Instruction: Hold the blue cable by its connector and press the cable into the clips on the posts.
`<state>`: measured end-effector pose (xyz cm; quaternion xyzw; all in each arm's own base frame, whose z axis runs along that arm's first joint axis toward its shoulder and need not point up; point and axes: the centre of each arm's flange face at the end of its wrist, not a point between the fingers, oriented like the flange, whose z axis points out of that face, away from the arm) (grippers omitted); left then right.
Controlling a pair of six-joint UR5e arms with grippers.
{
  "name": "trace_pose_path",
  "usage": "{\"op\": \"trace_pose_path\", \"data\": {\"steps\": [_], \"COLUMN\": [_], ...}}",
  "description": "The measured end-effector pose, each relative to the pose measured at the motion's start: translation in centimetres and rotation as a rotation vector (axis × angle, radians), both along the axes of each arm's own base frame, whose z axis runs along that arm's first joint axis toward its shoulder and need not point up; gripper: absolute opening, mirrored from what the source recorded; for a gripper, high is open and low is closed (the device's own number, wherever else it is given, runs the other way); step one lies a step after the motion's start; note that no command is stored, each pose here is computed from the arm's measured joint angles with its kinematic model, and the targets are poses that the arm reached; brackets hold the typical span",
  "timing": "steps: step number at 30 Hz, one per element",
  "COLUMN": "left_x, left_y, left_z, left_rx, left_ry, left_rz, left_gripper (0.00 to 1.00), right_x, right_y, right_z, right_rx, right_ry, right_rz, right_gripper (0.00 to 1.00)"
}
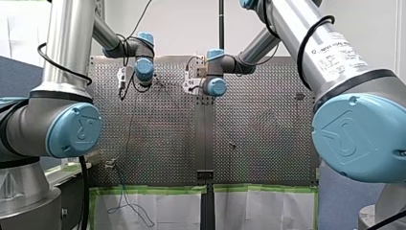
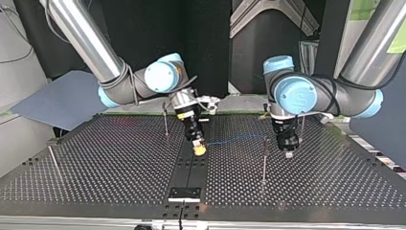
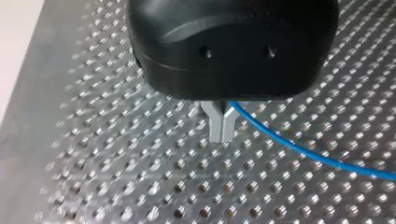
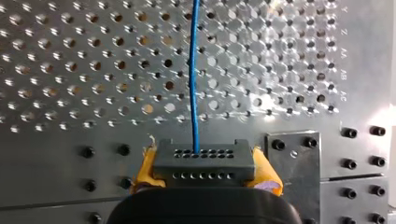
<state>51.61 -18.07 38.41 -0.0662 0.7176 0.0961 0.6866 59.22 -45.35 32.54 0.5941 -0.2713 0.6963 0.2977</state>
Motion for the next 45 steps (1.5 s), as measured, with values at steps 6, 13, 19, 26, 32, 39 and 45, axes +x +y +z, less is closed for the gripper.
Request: {"op": "trace_pose_path", "data": {"steps": [6,13,19,26,32,39,45], "left_x": [2.0,3.4,4.5,4.9,4.9,4.8,4.3], "left_y": [0.9,2.8,3.2,3.2,3.2,3.1,3.2], "left_z": [0.3,0.5,-0.1,-0.6,-0.6,-0.7,-1.0], "left_rx": [-0.015,-0.035,-0.041,-0.041,-0.042,-0.040,-0.007], "left_ry": [-0.002,-0.016,-0.002,0.008,0.007,0.013,0.053], "left_rz": [0.005,-0.002,-0.014,-0.021,-0.021,-0.016,0.019], "left_gripper": [0.00,0.00,0.00,0.00,0.00,0.12,0.94], "right_x": [-0.1,0.5,0.9,0.7,0.4,0.2,0.2], "right_y": [-1.6,-3.2,-4.0,-4.4,-5.0,-5.2,-5.1], "right_z": [0.1,-0.5,-0.2,-0.3,-0.2,-0.3,-0.4], "right_rx": [-0.003,0.004,0.000,0.001,-0.001,0.002,0.009], "right_ry": [-0.008,-0.003,-0.006,-0.005,-0.007,-0.004,0.002], "right_rz": [-0.014,-0.022,-0.023,-0.028,-0.036,-0.039,-0.038], "right_gripper": [0.00,0.00,0.00,0.00,0.00,0.00,0.00]}}
